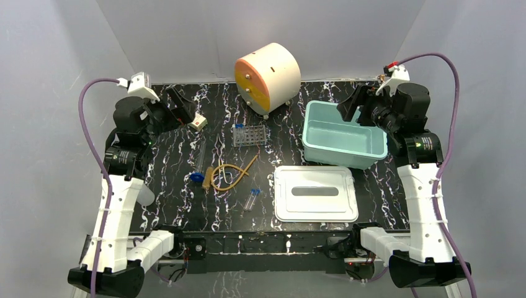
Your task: Organize the chemistry lab equipment
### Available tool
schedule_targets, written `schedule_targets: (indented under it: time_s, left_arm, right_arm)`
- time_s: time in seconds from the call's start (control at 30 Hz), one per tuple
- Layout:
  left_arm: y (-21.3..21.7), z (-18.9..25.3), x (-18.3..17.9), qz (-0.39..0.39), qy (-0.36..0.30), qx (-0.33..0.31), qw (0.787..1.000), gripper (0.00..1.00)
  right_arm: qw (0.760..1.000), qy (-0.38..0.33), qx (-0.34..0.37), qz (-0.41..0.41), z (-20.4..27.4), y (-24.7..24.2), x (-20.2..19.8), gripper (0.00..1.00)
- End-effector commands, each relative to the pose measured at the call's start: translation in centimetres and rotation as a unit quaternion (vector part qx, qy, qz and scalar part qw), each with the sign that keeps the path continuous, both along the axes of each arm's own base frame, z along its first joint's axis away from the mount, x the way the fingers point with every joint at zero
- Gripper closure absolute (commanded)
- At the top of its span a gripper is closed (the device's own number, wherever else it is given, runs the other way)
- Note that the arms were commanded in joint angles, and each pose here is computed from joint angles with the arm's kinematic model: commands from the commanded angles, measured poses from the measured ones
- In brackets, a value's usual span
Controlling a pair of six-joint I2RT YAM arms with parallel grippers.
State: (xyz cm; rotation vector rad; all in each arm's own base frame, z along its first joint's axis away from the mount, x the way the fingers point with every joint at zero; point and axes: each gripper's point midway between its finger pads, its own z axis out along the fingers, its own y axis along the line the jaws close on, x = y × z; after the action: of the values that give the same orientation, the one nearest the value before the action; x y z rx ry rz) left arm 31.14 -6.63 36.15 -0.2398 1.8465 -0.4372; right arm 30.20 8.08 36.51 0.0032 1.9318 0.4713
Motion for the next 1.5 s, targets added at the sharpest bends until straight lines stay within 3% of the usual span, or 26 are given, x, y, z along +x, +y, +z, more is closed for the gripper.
schedule_targets:
  time_s: [0.0,0.13,0.23,0.47,0.7,0.9,1.23,1.47]
  left_arm:
    - [-0.6,1.1,-0.5,-0.014,-0.022,-0.019,0.999,0.02]
    - [-2.1,0.9,-0.9,-0.050,-0.021,-0.029,0.998,0.02]
    - [-4.8,-0.3,-1.4,-0.122,-0.013,-0.031,0.992,0.02]
    - [-10.1,-5.3,-3.1,-0.250,0.074,-0.093,0.961,0.02]
    - [-8.4,-13.8,-4.6,-0.170,0.238,-0.089,0.952,0.02]
    - [-5.5,-19.9,-7.2,-0.080,0.361,-0.056,0.927,0.07]
    - [-3.0,-25.0,-8.0,0.033,0.411,-0.054,0.910,0.13]
    - [-3.4,-25.5,-6.1,0.024,0.398,-0.049,0.916,0.32]
  right_arm:
    - [0.999,-0.031,0.019,0.024,1.8,0.8,-0.1,0.16]
    - [0.998,-0.021,0.031,0.051,1.5,1.9,-0.2,0.15]
    - [0.991,-0.024,0.036,0.128,1.3,4.6,-1.1,0.17]
    - [0.979,0.032,0.028,0.198,-1.6,8.9,-2.3,0.20]
    - [0.960,0.064,0.015,0.272,-4.9,18.2,-5.4,0.24]
    - [0.960,0.076,-0.008,0.269,-7.0,21.7,-6.8,0.25]
    - [0.959,0.129,-0.078,0.242,-13.7,24.4,-8.3,0.27]
    - [0.955,0.158,-0.089,0.235,-16.7,25.1,-8.9,0.26]
